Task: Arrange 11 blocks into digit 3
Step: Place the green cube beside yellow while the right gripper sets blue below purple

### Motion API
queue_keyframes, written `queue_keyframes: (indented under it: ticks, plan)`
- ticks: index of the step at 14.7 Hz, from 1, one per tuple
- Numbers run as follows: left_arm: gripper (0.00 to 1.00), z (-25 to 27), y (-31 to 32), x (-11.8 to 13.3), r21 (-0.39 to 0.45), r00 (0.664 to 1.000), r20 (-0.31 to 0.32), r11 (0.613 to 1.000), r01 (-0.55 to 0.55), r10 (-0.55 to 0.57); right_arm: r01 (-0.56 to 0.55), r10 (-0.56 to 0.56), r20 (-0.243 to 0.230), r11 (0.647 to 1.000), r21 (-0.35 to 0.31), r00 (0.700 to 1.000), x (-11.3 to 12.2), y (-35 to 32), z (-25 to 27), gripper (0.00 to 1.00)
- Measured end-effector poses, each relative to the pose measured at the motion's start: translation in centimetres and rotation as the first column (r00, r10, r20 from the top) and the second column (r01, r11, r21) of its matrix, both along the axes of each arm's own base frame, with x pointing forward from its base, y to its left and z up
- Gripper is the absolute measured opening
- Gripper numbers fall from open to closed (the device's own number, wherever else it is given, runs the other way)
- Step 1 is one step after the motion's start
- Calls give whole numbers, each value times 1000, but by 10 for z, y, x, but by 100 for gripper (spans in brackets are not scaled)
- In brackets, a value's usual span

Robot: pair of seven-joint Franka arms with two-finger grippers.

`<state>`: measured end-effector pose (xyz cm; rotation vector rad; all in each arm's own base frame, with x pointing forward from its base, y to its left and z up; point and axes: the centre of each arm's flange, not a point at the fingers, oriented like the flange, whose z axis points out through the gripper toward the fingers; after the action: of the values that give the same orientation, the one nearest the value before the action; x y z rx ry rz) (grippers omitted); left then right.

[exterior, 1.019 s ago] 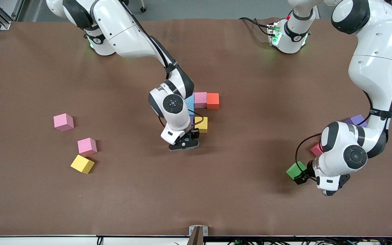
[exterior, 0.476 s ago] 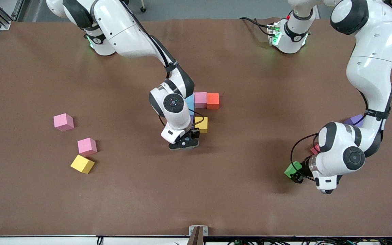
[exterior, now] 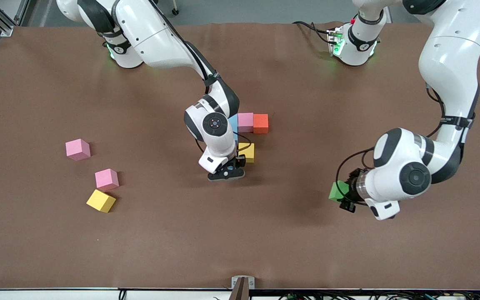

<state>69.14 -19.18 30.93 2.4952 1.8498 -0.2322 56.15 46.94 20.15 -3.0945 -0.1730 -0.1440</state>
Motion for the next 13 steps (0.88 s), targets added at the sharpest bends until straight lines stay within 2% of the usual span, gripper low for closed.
queue_keyframes:
  ticks: [3, 5, 10, 13]
  plan:
    - [60, -7, -37, -25, 22, 984, -60, 986, -166, 167, -1, 1, -8, 1000, -5, 1000, -3, 2, 0, 62]
    - [60, -15, -55, -43, 69, 964, -74, 966, -250, 255, -1, 1, -9, 1000, -6, 1000, -4, 3, 0, 62]
    - [60, -40, -136, -95, 126, 913, 7, 905, -406, 408, -5, 5, -12, 1000, -9, 1000, -7, 4, 0, 62]
    - [60, -43, -178, -120, 110, 902, 19, 896, -430, 431, -7, 6, -20, 1000, -14, 1000, -9, 5, 0, 62]
